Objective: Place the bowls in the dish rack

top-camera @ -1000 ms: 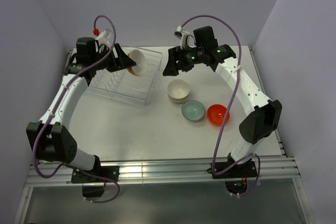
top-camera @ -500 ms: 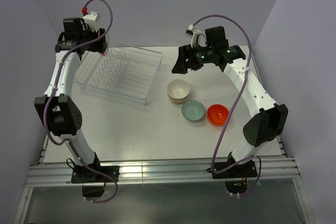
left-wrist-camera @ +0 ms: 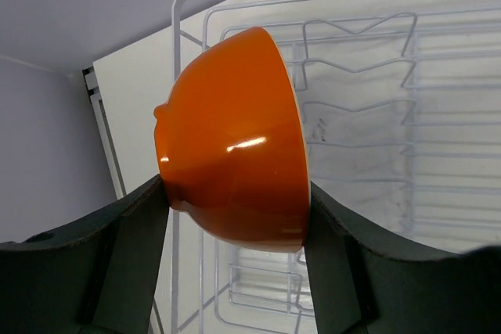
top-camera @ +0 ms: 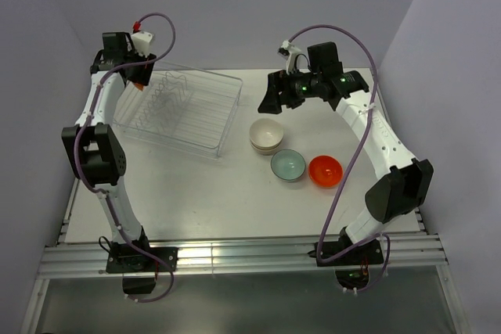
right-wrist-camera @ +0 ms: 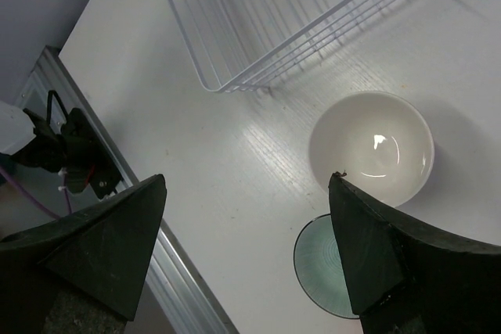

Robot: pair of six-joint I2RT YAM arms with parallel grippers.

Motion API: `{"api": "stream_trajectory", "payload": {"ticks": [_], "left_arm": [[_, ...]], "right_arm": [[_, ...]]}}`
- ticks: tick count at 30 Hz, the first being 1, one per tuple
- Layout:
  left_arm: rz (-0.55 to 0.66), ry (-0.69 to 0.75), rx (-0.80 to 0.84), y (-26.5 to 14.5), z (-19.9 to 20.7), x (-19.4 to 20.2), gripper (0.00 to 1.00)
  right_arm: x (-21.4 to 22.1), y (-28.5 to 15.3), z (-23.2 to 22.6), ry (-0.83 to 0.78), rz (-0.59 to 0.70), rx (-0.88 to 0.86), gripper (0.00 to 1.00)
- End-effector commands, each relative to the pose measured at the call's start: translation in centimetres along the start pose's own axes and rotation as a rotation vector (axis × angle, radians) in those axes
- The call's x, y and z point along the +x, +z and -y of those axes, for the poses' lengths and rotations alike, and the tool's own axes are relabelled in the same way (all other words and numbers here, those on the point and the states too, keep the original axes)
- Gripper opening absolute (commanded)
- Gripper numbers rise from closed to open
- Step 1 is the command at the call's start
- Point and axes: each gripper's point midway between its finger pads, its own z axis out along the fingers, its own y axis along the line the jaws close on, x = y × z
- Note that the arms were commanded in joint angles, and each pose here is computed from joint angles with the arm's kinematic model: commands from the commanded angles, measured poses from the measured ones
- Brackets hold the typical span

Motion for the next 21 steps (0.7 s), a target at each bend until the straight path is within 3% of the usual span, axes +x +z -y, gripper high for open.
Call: {"api": "stream_trajectory", "payload": {"ticks": [1, 21], "left_arm": [[0.078, 0.096, -0.071, -0.1, -2.1, -3.1, 0.00], [0.009, 0.226, -0.079, 4.9, -1.2, -0.9, 0.00]], "right_arm": [[-0.4, -1.0, -0.6, -0.042, 0.034, 0.004, 0.91], [1.0, -0.1, 0.0, -0.024, 0.009, -0.006, 0.89]]}}
